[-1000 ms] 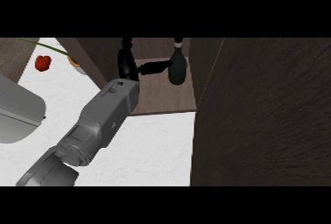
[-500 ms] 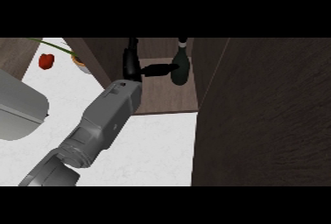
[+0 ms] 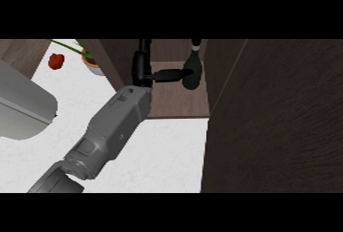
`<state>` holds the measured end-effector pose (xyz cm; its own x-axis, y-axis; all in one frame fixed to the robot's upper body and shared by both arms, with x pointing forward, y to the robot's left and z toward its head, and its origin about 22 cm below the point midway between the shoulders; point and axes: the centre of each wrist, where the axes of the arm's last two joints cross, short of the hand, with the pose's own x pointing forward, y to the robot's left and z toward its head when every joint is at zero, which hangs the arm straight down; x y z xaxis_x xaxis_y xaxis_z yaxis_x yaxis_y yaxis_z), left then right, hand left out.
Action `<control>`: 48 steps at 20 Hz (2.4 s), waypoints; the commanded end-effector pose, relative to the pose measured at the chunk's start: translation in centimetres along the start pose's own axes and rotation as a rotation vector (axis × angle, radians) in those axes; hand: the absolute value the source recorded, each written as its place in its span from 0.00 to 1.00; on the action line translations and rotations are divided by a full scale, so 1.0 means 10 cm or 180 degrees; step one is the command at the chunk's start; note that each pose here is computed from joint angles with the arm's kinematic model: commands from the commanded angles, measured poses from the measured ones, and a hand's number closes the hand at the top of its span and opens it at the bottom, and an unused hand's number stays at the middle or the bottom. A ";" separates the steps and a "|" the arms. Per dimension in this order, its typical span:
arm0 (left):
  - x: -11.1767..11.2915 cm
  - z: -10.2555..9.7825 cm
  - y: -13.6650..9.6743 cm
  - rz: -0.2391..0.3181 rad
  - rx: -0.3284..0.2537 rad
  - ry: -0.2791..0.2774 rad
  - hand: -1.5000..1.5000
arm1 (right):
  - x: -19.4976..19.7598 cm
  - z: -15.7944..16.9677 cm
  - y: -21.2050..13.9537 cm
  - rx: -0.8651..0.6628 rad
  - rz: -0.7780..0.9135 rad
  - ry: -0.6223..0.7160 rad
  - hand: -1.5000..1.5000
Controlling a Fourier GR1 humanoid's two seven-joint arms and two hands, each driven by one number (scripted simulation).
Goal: Pick up the wine, place it into the cabinet and close the cabinet
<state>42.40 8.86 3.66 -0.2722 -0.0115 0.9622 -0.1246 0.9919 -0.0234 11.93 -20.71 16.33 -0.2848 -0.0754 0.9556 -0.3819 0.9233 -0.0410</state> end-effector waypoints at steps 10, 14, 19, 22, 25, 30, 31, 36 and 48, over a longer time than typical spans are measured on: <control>0.08 0.35 -0.05 0.0387 -0.0274 -0.0072 0.00 | 0.43 0.26 0.07 0.0005 -0.0027 -0.0175 0.00; 0.03 0.62 0.15 0.0509 -0.0335 -0.0061 0.00 | 0.39 0.22 0.08 -0.0067 -0.0015 -0.0240 0.00; 0.18 0.92 0.12 0.0640 -0.0314 -0.0036 0.00 | 0.41 0.21 0.05 0.0008 -0.0019 -0.0214 0.00; 0.16 1.22 0.33 0.0704 -0.0431 -0.0031 0.00 | 0.39 0.21 0.09 0.0013 -0.0058 -0.0226 0.00; 0.27 1.48 0.28 0.0763 -0.0379 -0.0078 0.00 | 0.44 0.26 0.06 -0.0004 -0.0001 -0.0234 0.00; 0.41 1.96 0.35 0.0843 -0.0405 -0.0096 0.00 | 0.43 0.28 0.08 0.0055 0.0033 -0.0136 0.00; 0.45 1.89 0.47 0.0837 -0.0358 -0.0135 0.00 | 0.48 0.28 0.12 0.0063 -0.0004 -0.0169 0.00; 0.59 2.09 0.63 0.0821 -0.0372 -0.0172 0.00 | 0.32 0.17 0.11 0.0659 0.0270 0.0155 1.00; 0.62 2.40 1.41 0.0638 -0.0214 -0.0156 0.00 | 0.33 0.19 0.44 0.1639 -0.0007 0.0118 1.00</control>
<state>17.32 17.38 3.25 -0.3291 0.2010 0.9226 0.0201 0.9783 -0.2060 10.57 -18.71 15.85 -0.2055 0.0509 0.9773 -0.6754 0.7153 -0.1793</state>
